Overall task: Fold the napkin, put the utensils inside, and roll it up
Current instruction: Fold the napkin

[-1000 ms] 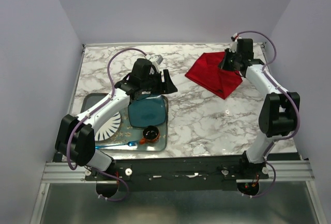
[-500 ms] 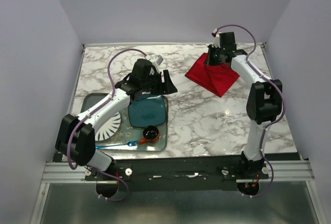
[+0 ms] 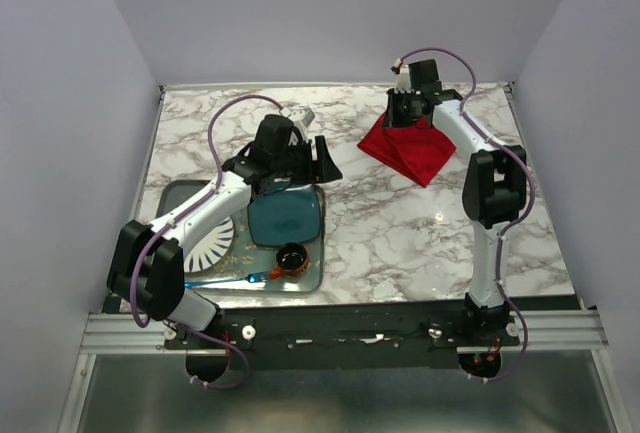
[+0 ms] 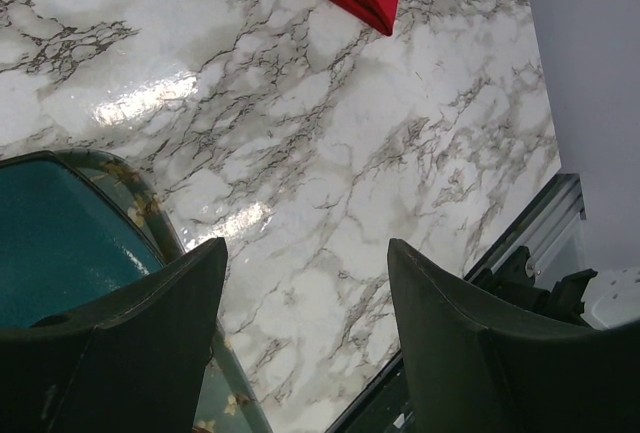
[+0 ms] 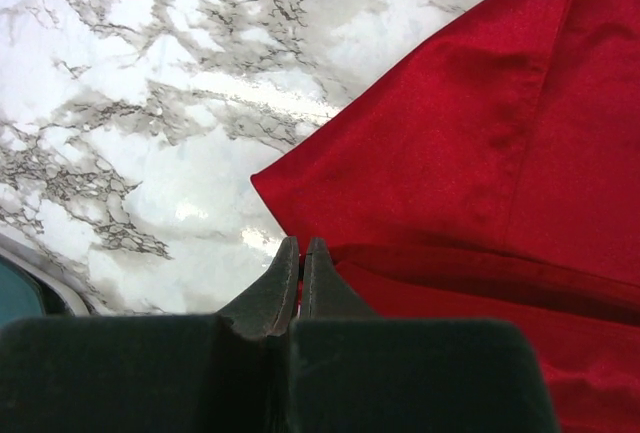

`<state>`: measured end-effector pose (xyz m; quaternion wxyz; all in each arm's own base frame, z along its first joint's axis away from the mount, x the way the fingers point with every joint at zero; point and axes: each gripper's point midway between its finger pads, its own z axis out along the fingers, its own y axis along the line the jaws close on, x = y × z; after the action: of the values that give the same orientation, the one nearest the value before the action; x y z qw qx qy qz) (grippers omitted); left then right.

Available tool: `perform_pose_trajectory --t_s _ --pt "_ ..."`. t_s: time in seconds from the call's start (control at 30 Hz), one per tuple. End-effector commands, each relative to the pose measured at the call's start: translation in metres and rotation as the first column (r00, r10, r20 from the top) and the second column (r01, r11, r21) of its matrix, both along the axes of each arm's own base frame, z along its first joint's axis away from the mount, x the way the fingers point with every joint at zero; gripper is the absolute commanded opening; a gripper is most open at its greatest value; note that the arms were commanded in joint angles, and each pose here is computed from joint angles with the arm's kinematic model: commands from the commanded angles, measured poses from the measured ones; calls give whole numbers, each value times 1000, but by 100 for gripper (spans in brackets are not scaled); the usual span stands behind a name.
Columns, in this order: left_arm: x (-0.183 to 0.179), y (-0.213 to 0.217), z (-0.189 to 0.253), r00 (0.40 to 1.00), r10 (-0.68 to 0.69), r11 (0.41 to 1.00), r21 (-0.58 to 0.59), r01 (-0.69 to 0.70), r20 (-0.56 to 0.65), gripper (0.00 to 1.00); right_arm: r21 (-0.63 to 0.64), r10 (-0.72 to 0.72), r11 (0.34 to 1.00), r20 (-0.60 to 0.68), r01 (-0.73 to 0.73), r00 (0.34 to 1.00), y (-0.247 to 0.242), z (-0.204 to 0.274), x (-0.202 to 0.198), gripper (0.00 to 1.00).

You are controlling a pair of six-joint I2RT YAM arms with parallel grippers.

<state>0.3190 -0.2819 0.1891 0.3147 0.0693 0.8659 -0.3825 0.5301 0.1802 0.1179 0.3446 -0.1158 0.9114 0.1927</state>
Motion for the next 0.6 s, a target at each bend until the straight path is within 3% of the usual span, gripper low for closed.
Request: perform_pose_trajectory --t_s 0.0,0.57 --pt "4 4 -3 1000 8 1000 5 -8 12 74 10 63 998 -39 -62 997 14 -11 -4 1" --pt "6 4 -1 1000 8 1000 -9 -7 12 74 2 93 996 -82 -93 992 30 -32 5 3"
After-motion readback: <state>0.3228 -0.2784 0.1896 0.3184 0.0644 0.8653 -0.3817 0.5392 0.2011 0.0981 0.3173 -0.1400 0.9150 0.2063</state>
